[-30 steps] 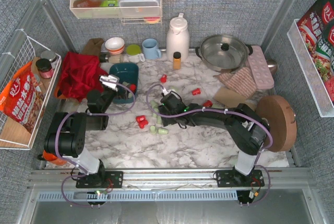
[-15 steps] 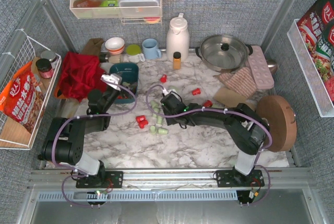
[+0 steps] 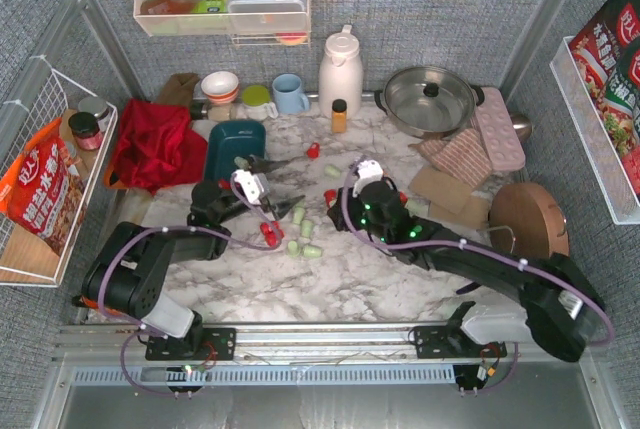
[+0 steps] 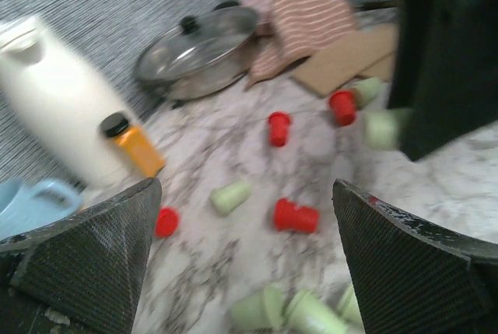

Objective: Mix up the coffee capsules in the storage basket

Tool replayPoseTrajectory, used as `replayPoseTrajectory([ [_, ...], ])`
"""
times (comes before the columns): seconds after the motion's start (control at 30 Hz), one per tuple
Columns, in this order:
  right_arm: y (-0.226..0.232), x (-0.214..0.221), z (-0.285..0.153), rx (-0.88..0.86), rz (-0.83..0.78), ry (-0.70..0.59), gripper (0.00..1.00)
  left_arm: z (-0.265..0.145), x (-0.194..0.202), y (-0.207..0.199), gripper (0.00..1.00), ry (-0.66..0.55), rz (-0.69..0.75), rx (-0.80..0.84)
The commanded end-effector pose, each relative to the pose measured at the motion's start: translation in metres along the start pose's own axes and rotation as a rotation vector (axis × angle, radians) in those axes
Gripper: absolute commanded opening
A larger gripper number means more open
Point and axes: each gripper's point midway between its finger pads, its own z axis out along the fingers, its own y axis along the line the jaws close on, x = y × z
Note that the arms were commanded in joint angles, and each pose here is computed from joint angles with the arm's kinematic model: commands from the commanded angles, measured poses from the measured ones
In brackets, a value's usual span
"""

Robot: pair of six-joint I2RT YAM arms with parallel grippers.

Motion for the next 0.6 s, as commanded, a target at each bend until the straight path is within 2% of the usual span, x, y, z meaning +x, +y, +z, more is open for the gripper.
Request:
replayPoseTrajectory([
  [0.0,0.028,-0.051,-0.021,-0.154,0.107,-0.231,0.31,0.011,-0.02,-0.042,0.99,-0.08,0.058,0.169],
  [0.17,0.041,-0.068,-0.04,-0.252,0.153,-0.327,0.31,0.02,-0.033,-0.072,0.99,-0.116,0.061,0.239],
  [0.57,0.085,-0.067,-0.041,-0.451,0.152,-0.357,0.32,0.029,-0.037,-0.096,0.99,-0.119,0.055,0.272],
])
